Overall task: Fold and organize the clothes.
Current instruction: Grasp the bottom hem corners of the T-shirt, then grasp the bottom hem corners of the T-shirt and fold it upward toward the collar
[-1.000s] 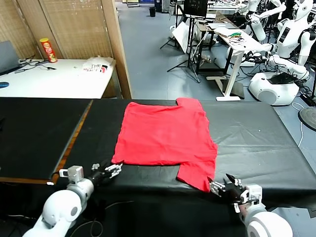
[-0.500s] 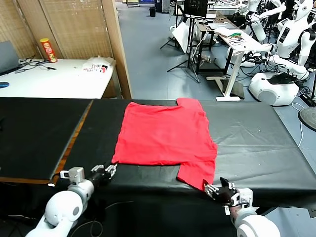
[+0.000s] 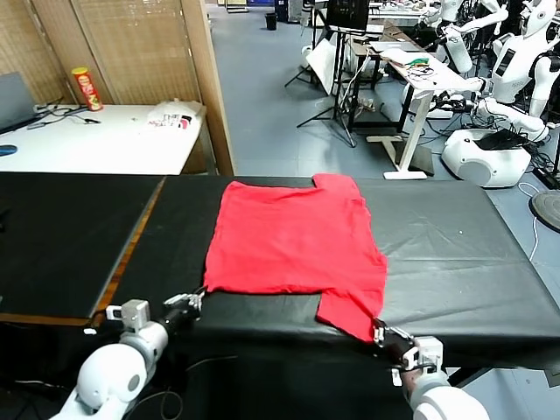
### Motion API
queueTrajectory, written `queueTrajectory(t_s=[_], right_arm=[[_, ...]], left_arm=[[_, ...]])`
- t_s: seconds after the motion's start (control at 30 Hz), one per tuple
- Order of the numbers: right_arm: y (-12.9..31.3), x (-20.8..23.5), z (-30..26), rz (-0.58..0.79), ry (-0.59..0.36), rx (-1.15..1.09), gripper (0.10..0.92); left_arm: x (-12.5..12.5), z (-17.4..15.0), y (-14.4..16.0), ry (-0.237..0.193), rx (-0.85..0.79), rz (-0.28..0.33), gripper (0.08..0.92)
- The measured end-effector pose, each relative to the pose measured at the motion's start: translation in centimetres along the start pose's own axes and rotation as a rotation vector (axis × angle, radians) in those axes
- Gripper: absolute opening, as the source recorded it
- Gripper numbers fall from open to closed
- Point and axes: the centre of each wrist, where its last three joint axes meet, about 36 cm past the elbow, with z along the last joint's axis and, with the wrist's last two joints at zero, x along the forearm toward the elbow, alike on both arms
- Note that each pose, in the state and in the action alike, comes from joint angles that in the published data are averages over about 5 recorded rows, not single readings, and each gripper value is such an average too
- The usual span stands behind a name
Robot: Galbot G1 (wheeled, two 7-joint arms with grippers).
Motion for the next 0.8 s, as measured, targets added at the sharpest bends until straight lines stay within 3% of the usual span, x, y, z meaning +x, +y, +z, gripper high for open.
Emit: queueTrajectory(t_s=[0.17,0.4,0.6,0.8], right_arm=[[-1.6,-3.2,-0.2,-0.002,-0.108,0.007,0.122],[-3.1,-9.0,-1.0,0.011,-0.177,0.033,0.122],[-3.4,-14.2,-1.1,0.002,-0.169,0.075,0.122],[-3.0,-18.4,-1.3,-0.021,-0.148,0.094,0.122]], left_arm=[[0.2,-0.3,-0.5,-0.080,0.030,-0.012,0.127],[-2.4,-1.2,-0.5,-0.179,0.055,-0.045,0.127],[-5.1,-1.5,-0.1,-0.210,0.017,-0.081,0.127],[-7.9,-2.0,1.1,-0.204,-0.030,-0.107,0.127]])
